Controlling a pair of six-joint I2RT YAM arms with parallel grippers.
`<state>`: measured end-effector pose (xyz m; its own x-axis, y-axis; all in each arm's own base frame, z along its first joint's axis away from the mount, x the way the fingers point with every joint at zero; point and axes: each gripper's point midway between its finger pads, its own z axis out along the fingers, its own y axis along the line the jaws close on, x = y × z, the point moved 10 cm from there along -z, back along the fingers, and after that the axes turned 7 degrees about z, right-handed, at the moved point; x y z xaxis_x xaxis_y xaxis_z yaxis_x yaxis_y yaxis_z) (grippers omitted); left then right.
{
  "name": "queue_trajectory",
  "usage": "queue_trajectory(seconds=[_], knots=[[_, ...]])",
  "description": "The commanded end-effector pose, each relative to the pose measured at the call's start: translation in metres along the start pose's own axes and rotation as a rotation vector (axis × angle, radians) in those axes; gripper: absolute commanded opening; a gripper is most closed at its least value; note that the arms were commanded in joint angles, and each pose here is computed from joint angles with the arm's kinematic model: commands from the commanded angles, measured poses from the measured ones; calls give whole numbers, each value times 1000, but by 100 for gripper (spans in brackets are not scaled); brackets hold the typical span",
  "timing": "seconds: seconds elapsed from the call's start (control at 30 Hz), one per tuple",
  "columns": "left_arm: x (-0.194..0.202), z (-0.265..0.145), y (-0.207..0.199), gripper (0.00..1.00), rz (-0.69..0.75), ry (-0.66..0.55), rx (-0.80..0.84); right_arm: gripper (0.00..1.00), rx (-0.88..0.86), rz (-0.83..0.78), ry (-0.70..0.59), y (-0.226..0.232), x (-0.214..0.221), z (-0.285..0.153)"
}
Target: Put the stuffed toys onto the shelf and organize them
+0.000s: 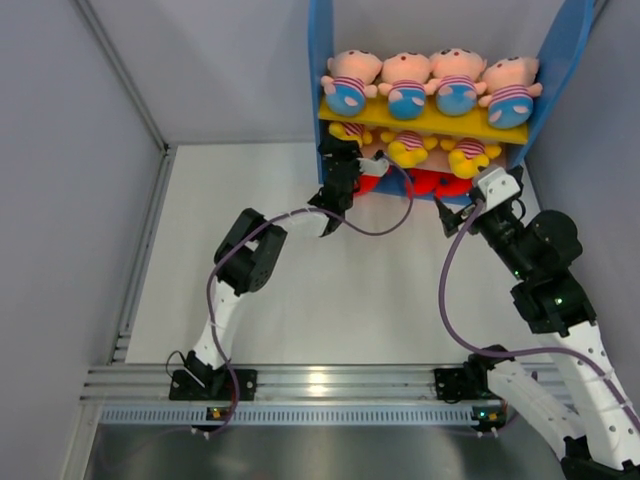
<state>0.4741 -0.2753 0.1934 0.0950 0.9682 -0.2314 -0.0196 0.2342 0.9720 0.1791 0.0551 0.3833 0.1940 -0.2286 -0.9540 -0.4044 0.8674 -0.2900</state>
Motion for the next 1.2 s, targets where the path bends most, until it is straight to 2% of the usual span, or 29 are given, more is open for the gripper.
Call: queue_trajectory(seconds=[0.0,0.1,0.27,0.33,0.4,0.5,0.57,0.6,0.63,0.67,0.73,0.77,0.83,0.87,0.9,0.93,0.97,1.03,1.07,1.1,1.17], knots=[[8,-13,2,73,-16,-4,45,99,30,-14,-48,-7,-15,-7],[10,-27,10,79,-47,-33,61,99,24,-9,-53,-6,-17,-7],[15,-50,9,80,-62,-35,96,99,18,-2,-61,-6,-21,-13],[19,-68,-4,82,-89,-34,148,99,14,7,-55,-5,-21,-15],[11,-88,3,83,-116,-55,192,99,34,33,-24,-5,-17,-16],[2,-124,6,84,-221,-57,327,99,110,116,75,-7,-3,-7],[4,-150,19,87,-232,-42,480,100,156,188,182,-6,13,5],[1,-160,20,87,-325,-58,566,99,211,210,255,-7,24,7],[4,-170,24,87,-344,-45,623,99,245,233,323,-7,36,15],[10,-183,40,92,-369,-43,652,99,287,291,362,-6,44,18],[26,-205,47,92,-385,4,725,99,369,336,469,-4,67,20],[33,-216,66,93,-416,-8,702,99,406,403,486,-3,76,20],[57,-235,67,94,-442,66,757,99,430,465,538,3,102,17],[67,-245,81,94,-482,68,740,99,460,529,544,4,112,15],[85,-247,83,94,-531,129,731,99,465,567,555,7,121,13],[102,-257,75,94,-538,166,777,99,501,633,563,10,137,9],[114,-266,84,94,-578,156,757,99,511,665,569,13,146,7],[156,-276,75,98,-623,269,739,99,533,715,588,21,169,-2],[167,-283,79,98,-650,277,712,99,552,751,565,22,174,-3],[188,-285,79,98,-667,351,672,99,573,768,557,24,178,-5],[209,-299,63,98,-659,433,663,99,611,814,558,30,193,-13]])
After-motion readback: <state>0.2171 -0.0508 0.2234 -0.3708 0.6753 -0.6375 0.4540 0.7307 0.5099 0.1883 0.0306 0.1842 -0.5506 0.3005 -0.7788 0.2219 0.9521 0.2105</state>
